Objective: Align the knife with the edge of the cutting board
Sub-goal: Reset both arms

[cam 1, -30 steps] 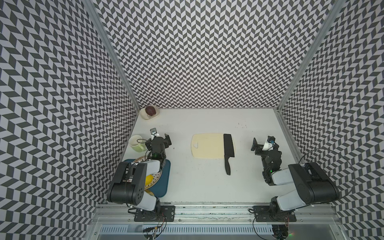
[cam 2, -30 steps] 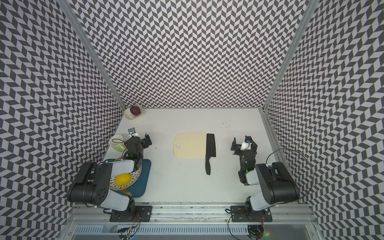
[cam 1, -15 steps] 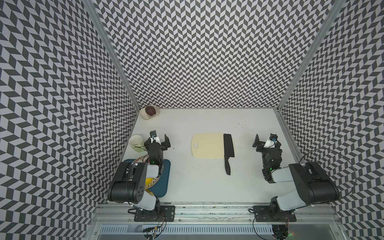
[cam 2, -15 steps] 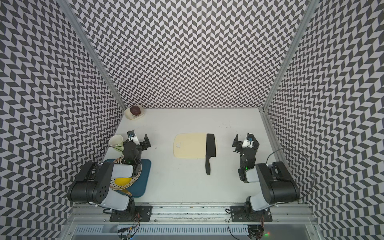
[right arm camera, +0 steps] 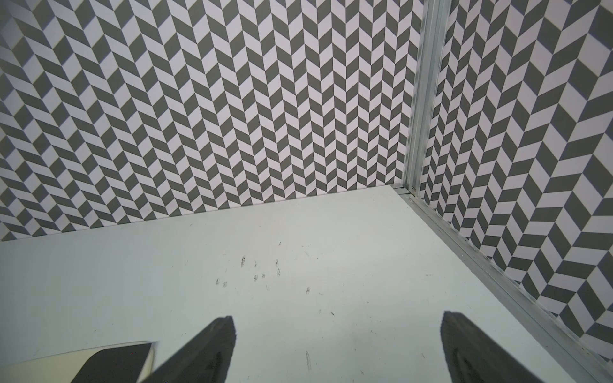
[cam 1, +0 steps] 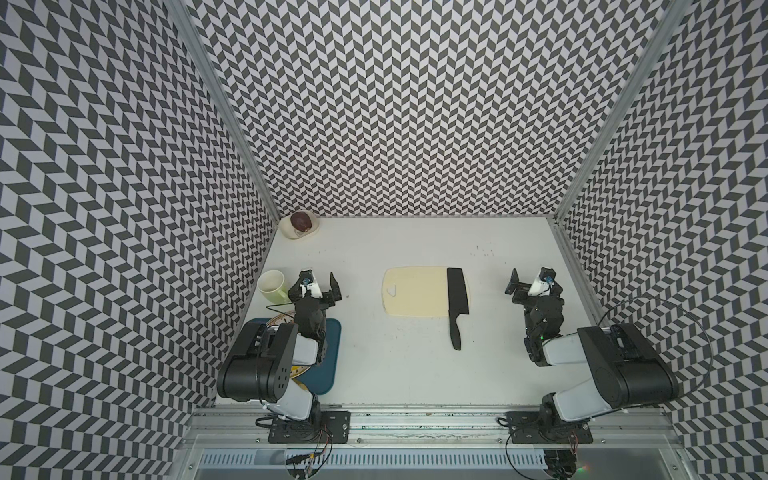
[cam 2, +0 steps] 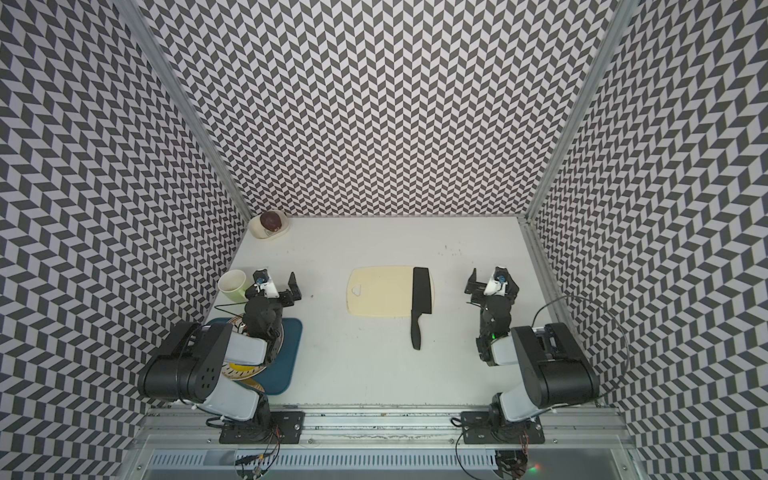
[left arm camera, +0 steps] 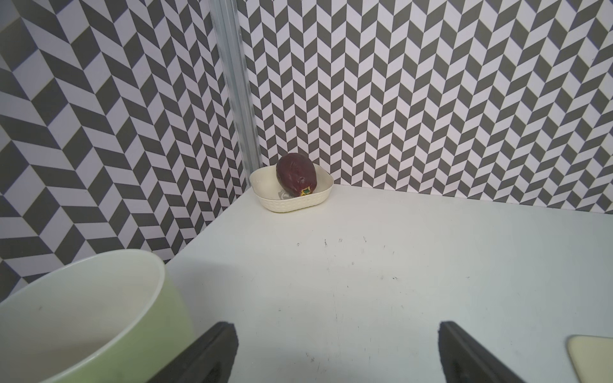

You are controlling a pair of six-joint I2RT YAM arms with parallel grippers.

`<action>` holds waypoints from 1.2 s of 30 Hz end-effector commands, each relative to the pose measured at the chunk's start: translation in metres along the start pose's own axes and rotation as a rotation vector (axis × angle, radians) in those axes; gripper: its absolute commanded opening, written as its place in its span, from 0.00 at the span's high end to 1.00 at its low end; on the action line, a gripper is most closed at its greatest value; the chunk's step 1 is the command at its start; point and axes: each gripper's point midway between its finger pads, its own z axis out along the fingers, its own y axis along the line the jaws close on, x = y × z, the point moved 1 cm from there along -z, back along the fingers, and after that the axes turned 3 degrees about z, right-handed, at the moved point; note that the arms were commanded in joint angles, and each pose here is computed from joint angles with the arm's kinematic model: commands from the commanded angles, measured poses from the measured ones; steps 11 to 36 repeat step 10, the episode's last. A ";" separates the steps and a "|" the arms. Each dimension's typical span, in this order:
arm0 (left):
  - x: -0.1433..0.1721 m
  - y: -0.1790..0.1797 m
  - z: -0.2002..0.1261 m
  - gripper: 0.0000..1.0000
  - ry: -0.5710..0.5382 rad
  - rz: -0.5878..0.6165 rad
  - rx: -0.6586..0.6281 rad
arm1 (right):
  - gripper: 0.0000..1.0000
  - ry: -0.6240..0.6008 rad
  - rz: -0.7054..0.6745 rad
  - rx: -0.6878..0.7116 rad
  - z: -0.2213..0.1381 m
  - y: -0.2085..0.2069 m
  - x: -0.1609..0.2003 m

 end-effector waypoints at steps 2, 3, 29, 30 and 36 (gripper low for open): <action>-0.012 -0.003 0.001 0.00 -0.042 0.004 0.015 | 0.00 -0.032 0.018 0.010 0.003 0.000 -0.009; -0.013 -0.003 0.001 0.00 -0.043 0.003 0.015 | 0.00 -0.032 0.018 0.010 0.003 0.000 -0.009; -0.012 -0.003 0.003 0.00 -0.037 0.000 0.034 | 0.00 -0.032 0.016 0.011 0.003 0.000 -0.009; -0.012 -0.003 0.003 0.00 -0.037 0.000 0.034 | 0.00 -0.032 0.016 0.011 0.003 0.000 -0.009; -0.012 -0.003 0.003 0.00 -0.037 0.000 0.034 | 0.00 -0.032 0.016 0.011 0.003 0.000 -0.009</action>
